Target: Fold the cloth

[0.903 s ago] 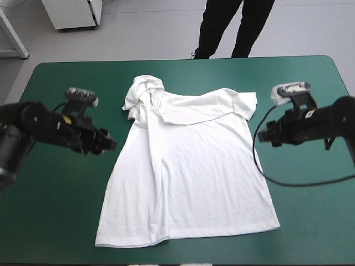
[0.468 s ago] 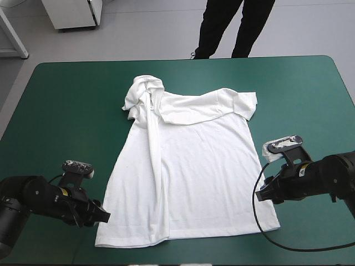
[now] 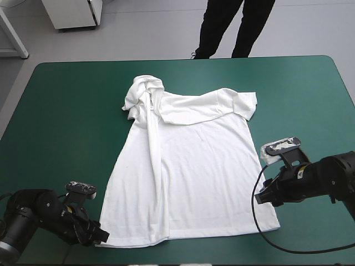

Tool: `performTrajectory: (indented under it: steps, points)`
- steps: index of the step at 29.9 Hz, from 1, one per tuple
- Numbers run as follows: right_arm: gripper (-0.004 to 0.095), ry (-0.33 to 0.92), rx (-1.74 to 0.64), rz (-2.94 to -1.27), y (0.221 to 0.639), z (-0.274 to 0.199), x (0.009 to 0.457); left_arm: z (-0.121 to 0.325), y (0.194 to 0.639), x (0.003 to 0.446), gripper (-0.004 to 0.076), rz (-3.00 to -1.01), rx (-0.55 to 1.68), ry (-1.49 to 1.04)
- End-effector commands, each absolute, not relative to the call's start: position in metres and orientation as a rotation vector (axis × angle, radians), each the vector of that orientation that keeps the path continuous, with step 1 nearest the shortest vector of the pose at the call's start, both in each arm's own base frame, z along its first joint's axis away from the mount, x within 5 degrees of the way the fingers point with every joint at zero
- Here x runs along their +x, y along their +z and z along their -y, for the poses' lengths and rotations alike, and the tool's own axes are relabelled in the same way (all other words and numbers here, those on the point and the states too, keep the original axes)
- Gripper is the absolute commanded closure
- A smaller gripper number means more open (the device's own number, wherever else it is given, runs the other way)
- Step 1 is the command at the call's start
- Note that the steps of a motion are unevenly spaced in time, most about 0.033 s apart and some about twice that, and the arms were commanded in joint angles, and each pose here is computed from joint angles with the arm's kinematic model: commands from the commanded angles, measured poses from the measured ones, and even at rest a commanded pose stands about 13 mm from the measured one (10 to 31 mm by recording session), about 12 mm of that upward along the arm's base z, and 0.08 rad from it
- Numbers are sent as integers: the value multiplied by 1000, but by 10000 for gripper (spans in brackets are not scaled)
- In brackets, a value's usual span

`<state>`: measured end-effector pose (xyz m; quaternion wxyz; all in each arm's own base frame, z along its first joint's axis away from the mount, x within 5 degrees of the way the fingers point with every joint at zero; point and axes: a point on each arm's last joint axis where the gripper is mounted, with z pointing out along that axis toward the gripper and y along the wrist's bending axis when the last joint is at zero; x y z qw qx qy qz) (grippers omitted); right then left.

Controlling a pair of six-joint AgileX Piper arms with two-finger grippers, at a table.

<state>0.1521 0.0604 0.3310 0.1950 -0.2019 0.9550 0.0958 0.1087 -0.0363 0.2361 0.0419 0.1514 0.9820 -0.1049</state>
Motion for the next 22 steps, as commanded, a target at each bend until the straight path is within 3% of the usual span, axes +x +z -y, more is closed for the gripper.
performTrajectory:
  steps: [1, 19, 22]
  points:
    - [369, 282, -589, -2618, 340, -64, 150, 38, 239, 104, 335, -3058, 461, -361]
    - [370, 232, -618, -2618, 339, -63, 150, 49, 205, 139, 337, -3163, 385, -463]
    - [370, 226, -619, -2618, 339, -63, 150, 48, 197, 144, 381, -3191, 375, -442]
